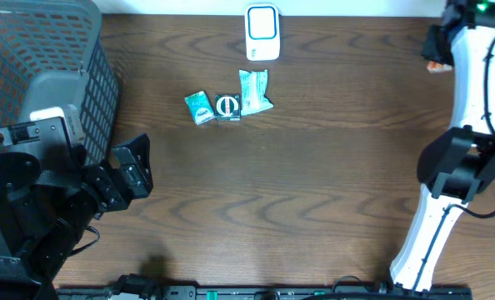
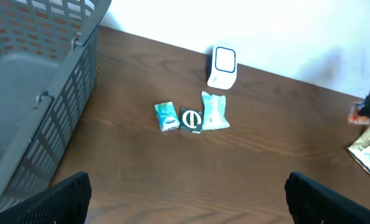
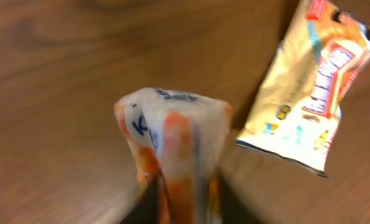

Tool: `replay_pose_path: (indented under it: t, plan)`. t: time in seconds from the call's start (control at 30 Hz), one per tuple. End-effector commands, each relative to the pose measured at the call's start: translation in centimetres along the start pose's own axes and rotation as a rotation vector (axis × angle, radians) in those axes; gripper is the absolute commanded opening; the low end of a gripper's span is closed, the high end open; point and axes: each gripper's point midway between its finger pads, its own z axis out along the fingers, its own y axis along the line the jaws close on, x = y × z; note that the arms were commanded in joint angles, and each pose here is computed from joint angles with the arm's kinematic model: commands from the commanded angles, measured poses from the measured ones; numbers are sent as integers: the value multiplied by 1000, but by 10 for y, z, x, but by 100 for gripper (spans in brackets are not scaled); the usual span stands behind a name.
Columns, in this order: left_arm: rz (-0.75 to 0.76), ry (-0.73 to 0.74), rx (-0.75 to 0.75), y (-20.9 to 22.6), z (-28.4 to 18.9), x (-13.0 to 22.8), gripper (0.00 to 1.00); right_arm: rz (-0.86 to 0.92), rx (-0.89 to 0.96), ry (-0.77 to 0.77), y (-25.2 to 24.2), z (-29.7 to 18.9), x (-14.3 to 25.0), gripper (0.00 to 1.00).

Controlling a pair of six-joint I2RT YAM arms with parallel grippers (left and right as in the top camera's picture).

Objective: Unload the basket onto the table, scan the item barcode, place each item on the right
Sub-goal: 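Carry the orange box to the right edge and drop it, then reach the right gripper to the green wipes pack and grasp it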

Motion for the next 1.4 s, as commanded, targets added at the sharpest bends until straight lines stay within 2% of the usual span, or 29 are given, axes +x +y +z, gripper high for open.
replay_pose_path:
  t: [0.0, 0.07, 0.1, 0.37, 0.77, 1.37]
  plan:
    - [-11, -11, -14, 2, -2, -2, 98, 39, -33, 59, -11, 14, 12, 80]
    - [-11, -11, -14, 2, -2, -2, 98, 44, -92, 95, -3, 20, 20, 95]
    - [-11, -11, -14, 2, -2, -2, 98, 45, -123, 111, 2, 22, 24, 99]
    - [-11, -11, -14, 2, -2, -2, 98, 24, -356, 232, 54, 23, 56, 99]
    - [-11, -11, -14, 2, -2, -2, 98, -157, -665, 276, 176, -49, 90, 99]
    - [-11, -11, -14, 2, -2, -2, 98, -467, -761, 286, 295, -117, 172, 99]
